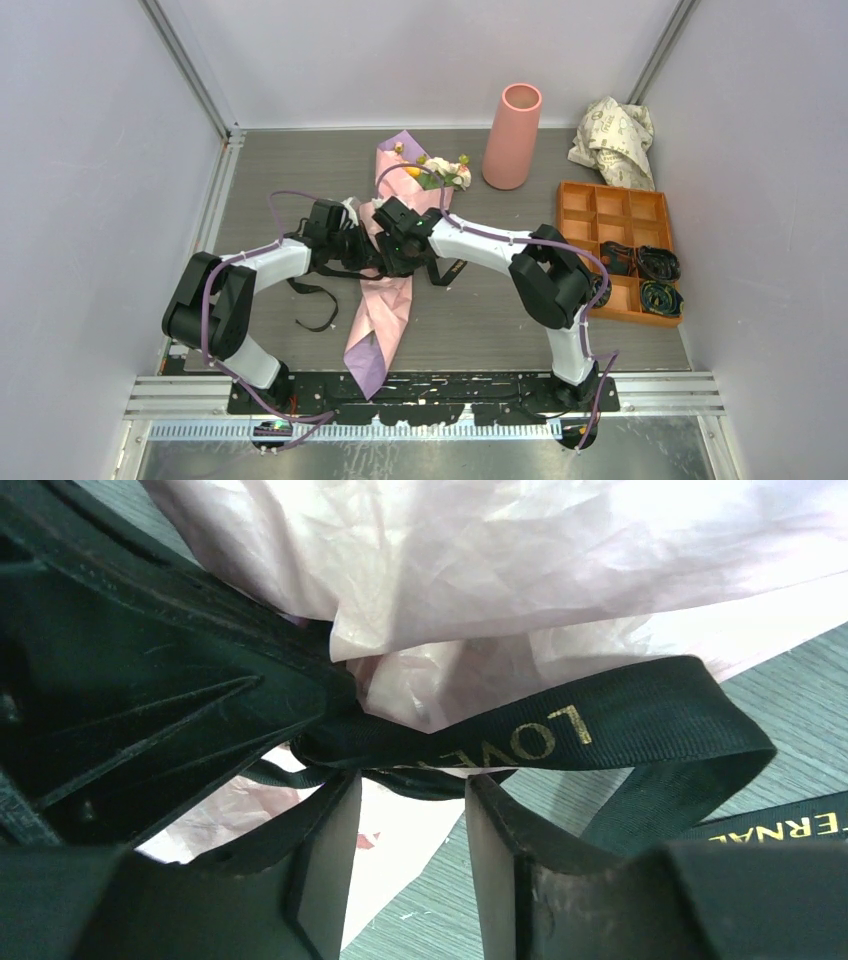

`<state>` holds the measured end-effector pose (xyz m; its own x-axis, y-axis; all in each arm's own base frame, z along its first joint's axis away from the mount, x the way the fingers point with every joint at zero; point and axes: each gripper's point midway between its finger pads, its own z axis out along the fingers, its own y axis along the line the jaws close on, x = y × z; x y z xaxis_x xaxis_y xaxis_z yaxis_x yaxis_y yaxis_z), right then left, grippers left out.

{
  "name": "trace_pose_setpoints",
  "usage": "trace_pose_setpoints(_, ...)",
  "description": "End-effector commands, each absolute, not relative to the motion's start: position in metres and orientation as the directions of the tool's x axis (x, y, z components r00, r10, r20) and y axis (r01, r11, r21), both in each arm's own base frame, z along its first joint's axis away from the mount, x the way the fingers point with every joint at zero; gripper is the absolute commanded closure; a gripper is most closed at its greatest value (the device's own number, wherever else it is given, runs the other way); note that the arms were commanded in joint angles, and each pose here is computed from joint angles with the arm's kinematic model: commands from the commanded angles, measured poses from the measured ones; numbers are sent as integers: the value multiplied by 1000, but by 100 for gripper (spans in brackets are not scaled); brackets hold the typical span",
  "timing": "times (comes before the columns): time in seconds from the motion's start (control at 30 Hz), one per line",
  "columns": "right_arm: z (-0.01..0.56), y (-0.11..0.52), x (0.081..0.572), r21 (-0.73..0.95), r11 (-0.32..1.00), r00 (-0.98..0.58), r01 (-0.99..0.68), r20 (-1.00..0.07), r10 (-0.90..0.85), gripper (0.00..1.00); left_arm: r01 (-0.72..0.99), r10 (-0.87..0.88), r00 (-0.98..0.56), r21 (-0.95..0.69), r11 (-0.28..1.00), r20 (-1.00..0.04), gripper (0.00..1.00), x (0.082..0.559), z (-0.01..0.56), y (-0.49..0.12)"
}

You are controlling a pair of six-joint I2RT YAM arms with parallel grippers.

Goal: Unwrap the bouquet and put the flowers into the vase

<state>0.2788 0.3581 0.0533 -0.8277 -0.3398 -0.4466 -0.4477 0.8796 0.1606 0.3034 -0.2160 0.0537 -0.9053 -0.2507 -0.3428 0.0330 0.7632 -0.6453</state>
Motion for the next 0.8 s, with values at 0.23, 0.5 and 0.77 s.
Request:
trace_pose_setpoints(0.23, 62, 376, 274, 157, 844, -786, -513, -480, -389, 50, 81, -251, -881, -653, 753, -400, 100, 316, 74, -218)
trace_pose_setpoints(0.5, 61, 375, 293, 73, 854, -756, -515, -508, -413, 60, 78, -253, -880, -649, 757, -401, 100, 317, 74, -218)
trace_pose_setpoints(0.77, 85, 369, 312, 7, 873, -720, -487, -568, -397, 84, 72, -253, -883, -647, 759, -395, 100, 316, 69, -217)
